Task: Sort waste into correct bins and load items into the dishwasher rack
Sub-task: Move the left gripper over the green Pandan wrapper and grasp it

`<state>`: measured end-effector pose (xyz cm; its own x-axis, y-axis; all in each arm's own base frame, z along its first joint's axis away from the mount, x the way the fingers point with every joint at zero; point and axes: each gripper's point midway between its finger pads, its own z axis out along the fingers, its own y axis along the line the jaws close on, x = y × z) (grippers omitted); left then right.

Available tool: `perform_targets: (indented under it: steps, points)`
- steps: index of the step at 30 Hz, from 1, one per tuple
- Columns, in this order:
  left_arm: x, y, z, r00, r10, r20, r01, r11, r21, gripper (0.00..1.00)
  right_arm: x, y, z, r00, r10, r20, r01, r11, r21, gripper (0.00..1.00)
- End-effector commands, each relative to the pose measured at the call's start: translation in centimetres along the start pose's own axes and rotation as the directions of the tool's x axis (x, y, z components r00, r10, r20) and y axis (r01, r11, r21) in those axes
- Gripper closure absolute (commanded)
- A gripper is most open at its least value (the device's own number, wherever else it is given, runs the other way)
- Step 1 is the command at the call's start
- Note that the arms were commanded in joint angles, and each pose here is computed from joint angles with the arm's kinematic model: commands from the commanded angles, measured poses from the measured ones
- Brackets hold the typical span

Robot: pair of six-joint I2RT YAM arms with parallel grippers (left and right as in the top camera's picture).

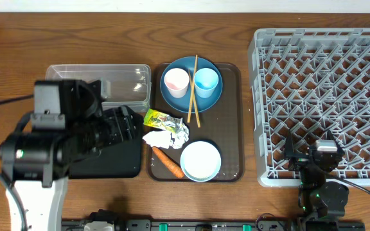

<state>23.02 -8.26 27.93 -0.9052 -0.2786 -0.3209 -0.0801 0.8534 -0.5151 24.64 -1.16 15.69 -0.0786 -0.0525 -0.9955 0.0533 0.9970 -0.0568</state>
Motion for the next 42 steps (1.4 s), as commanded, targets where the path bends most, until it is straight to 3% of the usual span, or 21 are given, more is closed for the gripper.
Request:
perform_targets:
  steps: [1,4,13,16,18,20,23,25,34,42]
  points:
    - [0.2,0.9,1.2,0.998,-0.031,-0.049,0.029,0.999,-0.035,0.49,0.2,-0.2,0.0,1.000,0.016,-0.006,-0.016,1.000,0.009,0.01]
    - [-0.1,2.1,1.5,0.998,-0.044,-0.045,0.038,0.993,-0.107,0.62,0.2,-0.2,0.0,1.000,0.016,-0.006,-0.016,1.000,0.009,0.01]
    - [0.0,2.2,3.6,0.995,-0.026,-0.099,0.010,0.987,-0.158,0.61,0.2,-0.2,0.0,1.000,0.016,-0.006,-0.016,1.000,0.009,0.01]
    - [0.0,1.5,5.2,0.992,0.006,-0.129,-0.025,0.989,-0.148,0.23,0.2,-0.2,0.0,1.000,0.016,-0.006,-0.016,1.000,0.009,0.01]
    - [-0.2,1.2,6.1,0.989,0.017,-0.147,-0.038,0.989,-0.141,0.15,0.2,-0.2,0.0,1.000,0.016,-0.006,-0.016,1.000,0.009,0.01]
    - [-0.5,1.0,7.0,0.987,0.024,-0.160,-0.046,0.989,-0.138,0.15,0.2,-0.2,0.0,1.000,0.016,-0.006,-0.016,1.000,0.009,0.01]
    - [-0.8,1.0,8.6,0.982,0.013,-0.186,-0.041,0.988,-0.147,0.34,0.2,-0.2,0.0,1.000,0.016,-0.006,-0.016,1.000,0.009,0.01]
    - [-0.7,1.2,9.6,0.978,-0.011,-0.208,-0.024,0.986,-0.163,0.37,0.2,-0.2,0.0,1.000,0.016,-0.006,-0.016,1.000,0.009,0.01]
    - [-0.5,4.0,13.9,0.962,-0.109,-0.249,0.011,0.931,-0.365,0.41,0.2,-0.2,0.0,1.000,0.016,-0.006,-0.016,1.000,0.009,0.01]
    - [-0.1,4.3,16.3,0.964,-0.085,-0.252,-0.018,0.925,-0.380,0.41,0.2,-0.2,0.0,1.000,0.016,-0.006,-0.016,1.000,0.009,0.01]
